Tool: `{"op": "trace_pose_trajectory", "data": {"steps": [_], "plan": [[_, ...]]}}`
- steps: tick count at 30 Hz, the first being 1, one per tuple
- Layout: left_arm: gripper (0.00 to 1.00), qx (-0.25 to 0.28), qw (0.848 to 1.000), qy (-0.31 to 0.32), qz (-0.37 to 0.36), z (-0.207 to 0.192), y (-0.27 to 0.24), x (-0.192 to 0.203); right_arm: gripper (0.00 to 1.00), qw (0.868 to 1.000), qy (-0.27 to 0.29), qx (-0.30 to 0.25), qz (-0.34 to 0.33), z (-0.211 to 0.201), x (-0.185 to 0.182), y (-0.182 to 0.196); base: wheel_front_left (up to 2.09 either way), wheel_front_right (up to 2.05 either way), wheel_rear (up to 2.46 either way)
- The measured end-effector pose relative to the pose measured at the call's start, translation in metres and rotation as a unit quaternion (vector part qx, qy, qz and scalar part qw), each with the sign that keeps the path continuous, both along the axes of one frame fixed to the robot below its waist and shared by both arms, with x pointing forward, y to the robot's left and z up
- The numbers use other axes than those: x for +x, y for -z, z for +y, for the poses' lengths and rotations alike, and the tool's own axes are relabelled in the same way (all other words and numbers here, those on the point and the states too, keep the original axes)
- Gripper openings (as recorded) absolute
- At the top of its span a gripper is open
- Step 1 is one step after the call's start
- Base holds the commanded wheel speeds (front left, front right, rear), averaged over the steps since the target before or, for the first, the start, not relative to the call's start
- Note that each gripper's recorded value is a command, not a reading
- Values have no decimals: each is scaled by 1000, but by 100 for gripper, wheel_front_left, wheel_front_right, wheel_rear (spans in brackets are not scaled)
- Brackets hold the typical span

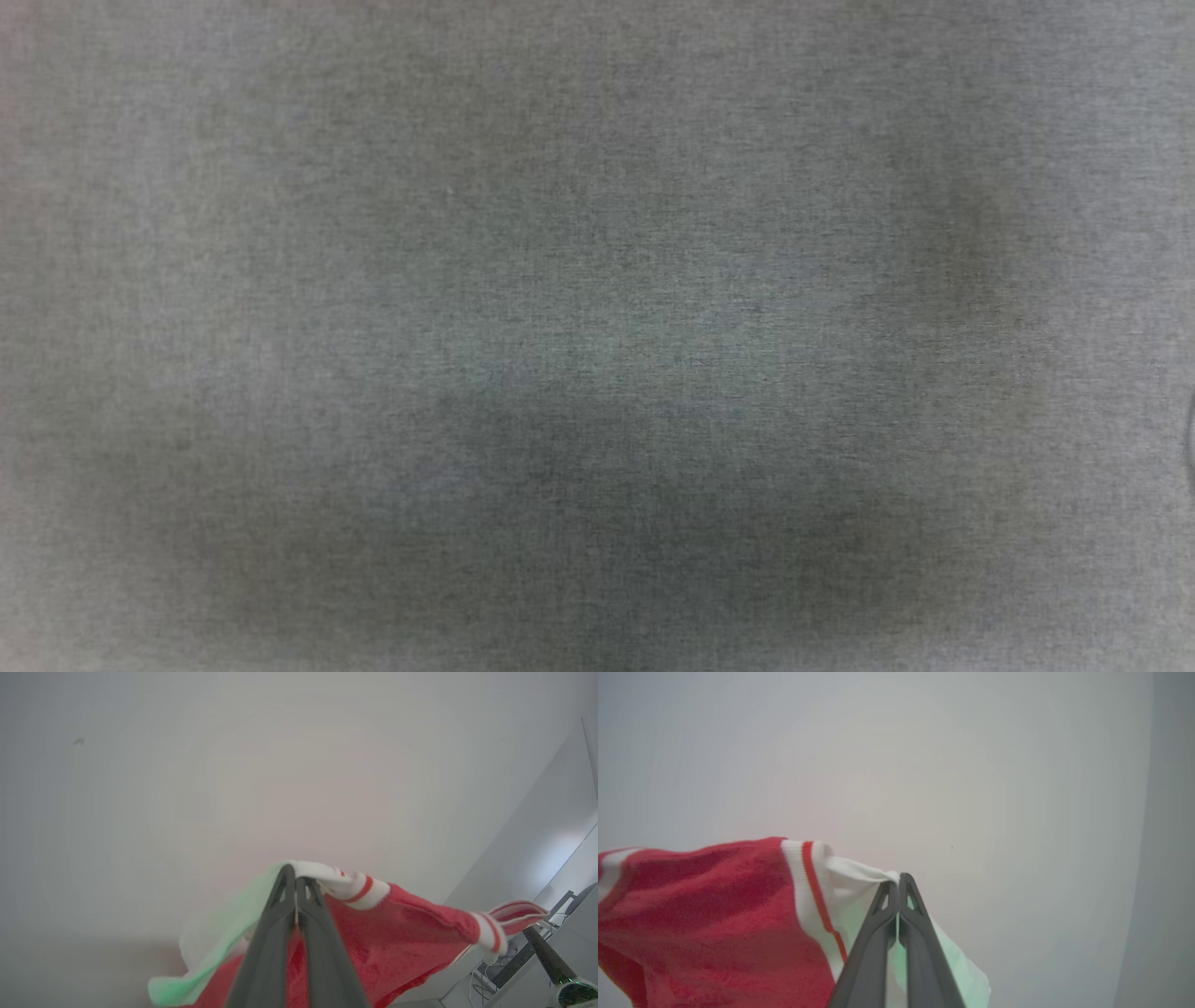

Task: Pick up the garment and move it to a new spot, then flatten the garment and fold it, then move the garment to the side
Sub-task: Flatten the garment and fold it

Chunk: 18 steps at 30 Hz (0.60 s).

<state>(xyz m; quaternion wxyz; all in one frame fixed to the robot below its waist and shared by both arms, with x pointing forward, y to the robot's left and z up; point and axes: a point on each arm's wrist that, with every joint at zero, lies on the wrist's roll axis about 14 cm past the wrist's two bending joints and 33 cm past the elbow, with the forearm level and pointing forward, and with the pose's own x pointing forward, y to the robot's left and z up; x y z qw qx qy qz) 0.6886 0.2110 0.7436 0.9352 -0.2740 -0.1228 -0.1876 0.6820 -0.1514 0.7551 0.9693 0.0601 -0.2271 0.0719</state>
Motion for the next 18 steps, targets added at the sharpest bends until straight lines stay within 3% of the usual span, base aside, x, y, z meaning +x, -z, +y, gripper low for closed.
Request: {"op": "trace_pose_trajectory", "data": {"steps": [8,18], "plan": [[0,-7,990,46,135,-3,125,-36,0,991,-42,-51,120,36,-16,113,0,0,0],[0,-15,973,99,209,-24,200,-131,0,951,-75,-63,292,38,-121,215,0,0,0]]}}
